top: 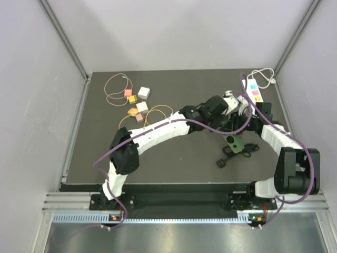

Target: Pull the plug off the socket

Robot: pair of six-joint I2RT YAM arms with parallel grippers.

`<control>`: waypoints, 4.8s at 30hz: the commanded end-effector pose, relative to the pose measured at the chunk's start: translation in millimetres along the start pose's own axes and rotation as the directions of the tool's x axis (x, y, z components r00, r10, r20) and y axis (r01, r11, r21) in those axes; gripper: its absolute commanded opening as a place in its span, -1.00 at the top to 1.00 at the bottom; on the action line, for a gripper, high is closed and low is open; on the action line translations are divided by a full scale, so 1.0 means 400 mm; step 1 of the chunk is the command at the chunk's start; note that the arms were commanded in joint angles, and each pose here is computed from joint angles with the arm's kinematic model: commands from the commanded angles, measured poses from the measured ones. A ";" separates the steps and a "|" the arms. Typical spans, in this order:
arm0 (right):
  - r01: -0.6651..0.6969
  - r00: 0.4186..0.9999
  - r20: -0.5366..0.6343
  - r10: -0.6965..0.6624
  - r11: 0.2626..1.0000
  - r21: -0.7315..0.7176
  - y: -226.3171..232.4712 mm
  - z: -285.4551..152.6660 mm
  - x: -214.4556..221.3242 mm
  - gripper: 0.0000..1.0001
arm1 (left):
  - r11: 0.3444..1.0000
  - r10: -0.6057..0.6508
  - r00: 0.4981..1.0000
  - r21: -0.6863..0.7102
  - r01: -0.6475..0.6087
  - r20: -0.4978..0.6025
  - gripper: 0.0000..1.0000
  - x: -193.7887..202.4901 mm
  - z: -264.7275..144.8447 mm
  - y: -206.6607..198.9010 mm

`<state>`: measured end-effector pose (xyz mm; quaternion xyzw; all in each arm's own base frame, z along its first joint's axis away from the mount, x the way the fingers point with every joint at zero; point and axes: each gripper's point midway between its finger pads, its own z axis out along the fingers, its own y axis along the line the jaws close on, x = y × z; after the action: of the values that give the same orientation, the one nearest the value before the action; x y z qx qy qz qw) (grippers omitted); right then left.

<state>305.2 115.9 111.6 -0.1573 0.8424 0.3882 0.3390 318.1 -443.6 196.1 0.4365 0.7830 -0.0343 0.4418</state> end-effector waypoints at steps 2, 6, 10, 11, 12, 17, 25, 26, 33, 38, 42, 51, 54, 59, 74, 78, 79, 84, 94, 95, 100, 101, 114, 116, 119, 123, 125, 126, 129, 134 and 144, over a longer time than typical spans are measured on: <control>0.045 0.997 0.051 -0.055 0.981 0.188 -0.096 -0.002 -0.051 1.00 | 0.872 -0.336 0.898 0.455 0.183 0.284 1.00 -0.255 -0.214 -0.099; 0.039 0.997 0.052 -0.049 0.981 0.190 -0.098 -0.005 -0.051 1.00 | 0.748 -0.522 0.822 0.585 0.314 0.226 1.00 -0.231 -0.243 -0.037; 0.040 0.997 0.053 -0.051 0.981 0.189 -0.099 -0.006 -0.052 1.00 | 0.745 -0.559 0.790 0.572 0.344 0.254 1.00 -0.217 -0.275 0.049; 0.037 0.998 0.051 -0.048 0.981 0.189 -0.100 -0.005 -0.049 1.00 | 0.744 -0.559 0.791 0.572 0.345 0.251 1.00 -0.215 -0.278 0.051; 0.040 0.997 0.051 -0.050 0.981 0.189 -0.100 -0.005 -0.050 1.00 | 0.738 -0.560 0.794 0.579 0.347 0.238 1.00 -0.211 -0.275 0.045; 0.043 0.997 0.050 -0.053 0.980 0.192 -0.101 -0.005 -0.051 1.00 | 0.736 -0.554 0.803 0.581 0.347 0.222 1.00 -0.218 -0.264 0.038; 0.042 0.998 0.045 -0.052 0.981 0.189 -0.103 -0.003 -0.047 1.00 | 0.744 -0.473 0.866 0.599 0.296 0.160 1.00 -0.193 -0.264 0.041; 0.042 0.998 0.045 -0.052 0.981 0.189 -0.103 -0.003 -0.047 1.00 | 0.774 -0.464 0.870 0.554 0.307 0.166 1.00 -0.182 -0.253 0.059; 0.037 0.998 0.042 -0.045 0.982 0.187 -0.104 -0.001 -0.044 1.00 | 0.854 -0.396 0.904 0.425 0.300 0.157 1.00 -0.134 -0.200 0.020; 0.035 0.998 0.040 -0.043 0.983 0.181 -0.102 0.000 -0.042 1.00 | 0.915 -0.308 0.939 0.318 0.248 0.153 1.00 -0.095 -0.131 -0.025; 0.035 0.998 0.042 -0.043 0.983 0.179 -0.101 0.000 -0.044 1.00 | 0.946 -0.253 0.956 0.246 0.212 0.149 1.00 -0.074 -0.091 -0.042; 0.036 0.998 0.043 -0.044 0.985 0.168 -0.098 0.001 -0.045 1.00 | 0.909 -0.399 0.896 0.212 0.358 0.196 1.00 -0.070 -0.143 0.088; 0.038 0.998 0.048 -0.046 0.985 0.168 -0.096 -0.003 -0.048 1.00 | 0.880 -0.468 0.865 0.187 0.437 0.182 1.00 -0.010 -0.150 0.154; 0.037 0.997 0.054 -0.046 0.986 0.162 -0.094 -0.006 -0.052 1.00 | 0.807 -0.590 0.798 0.064 0.587 0.121 1.00 0.182 -0.142 0.281; 0.034 0.997 0.059 -0.043 0.988 0.150 -0.089 -0.009 -0.053 1.00 | 0.493 -0.813 0.568 -0.370 0.787 0.126 1.00 0.690 -0.221 0.591; 0.035 0.997 0.063 -0.045 0.988 0.148 -0.090 -0.011 -0.056 1.00 | 0.463 -0.827 0.545 -0.384 0.799 0.139 0.99 0.728 -0.204 0.619; 0.034 0.997 0.063 -0.044 0.988 0.149 -0.091 -0.012 -0.056 1.00 | 0.458 -0.829 0.541 -0.385 0.801 0.139 0.98 0.732 -0.199 0.625; 0.028 0.997 0.069 -0.038 0.989 0.147 -0.094 -0.017 -0.057 1.00 | 0.466 -0.843 0.531 -0.370 0.804 0.092 0.44 0.735 -0.155 0.636; 0.020 0.997 0.074 -0.031 0.989 0.148 -0.102 -0.023 -0.058 1.00 | 0.488 -0.831 0.544 -0.315 0.814 0.116 -0.33 0.672 -0.179 0.655; 0.018 0.997 0.074 -0.029 0.989 0.149 -0.104 -0.024 -0.056 1.00 | 0.498 -0.831 0.545 -0.284 0.819 0.114 -0.36 0.657 -0.182 0.647; 0.015 0.996 0.081 -0.028 0.988 0.152 -0.108 -0.030 -0.060 1.00 | 0.524 -0.806 0.574 -0.278 0.805 0.143 -0.57 0.631 -0.213 0.659; 0.011 0.996 0.081 -0.024 0.988 0.154 -0.110 -0.031 -0.059 1.00 | 0.528 -0.803 0.579 -0.282 0.801 0.141 -0.58 0.632 -0.215 0.659; -0.003 0.992 0.127 -0.016 0.988 0.154 -0.114 -0.059 -0.116 1.00 | 0.602 -0.763 0.584 -0.025 0.798 0.276 -0.59 0.450 -0.352 0.620; -0.019 0.989 0.145 -0.004 0.988 0.155 -0.130 -0.051 -0.143 1.00 | 0.611 -0.753 0.583 -0.005 0.791 0.307 -0.60 0.435 -0.379 0.612; -0.128 0.981 0.166 0.103 0.981 0.144 -0.165 -0.029 -0.205 1.00 | 0.616 -0.743 0.579 0.007 0.788 0.335 -0.61 0.446 -0.420 0.581; -0.198 0.964 0.213 0.160 0.964 0.175 -0.231 0.014 -0.280 1.00 | 0.638 -0.713 0.587 0.009 0.770 0.382 -0.65 0.447 -0.485 0.554; -0.199 0.962 0.227 0.154 0.961 0.192 -0.266 0.042 -0.316 1.00 | 0.645 -0.710 0.595 0.010 0.764 0.376 -0.65 0.462 -0.492 0.535; -0.211 0.958 0.234 0.164 0.958 0.194 -0.273 0.055 -0.326 1.00 | 0.654 -0.698 0.599 0.011 0.756 0.393 -0.67 0.458 -0.510 0.532; -0.232 0.948 0.272 0.167 0.945 0.229 -0.334 0.086 -0.369 1.00 | 0.675 -0.679 0.616 0.010 0.738 0.399 -0.67 0.468 -0.526 0.515; -0.247 0.943 0.287 0.170 0.933 0.261 -0.400 0.132 -0.408 0.91 | 0.690 -0.668 0.637 0.000 0.724 0.384 -0.67 0.497 -0.528 0.492; -0.191 0.964 0.243 0.109 0.919 0.346 -0.445 0.174 -0.396 0.27 | 0.705 -0.656 0.636 0.029 0.709 0.406 -0.66 0.493 -0.543 0.471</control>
<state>514.7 51.7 60.7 0.0584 0.8870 0.2843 0.3591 266.4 -101.4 240.5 0.0478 0.7990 -0.2267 0.5549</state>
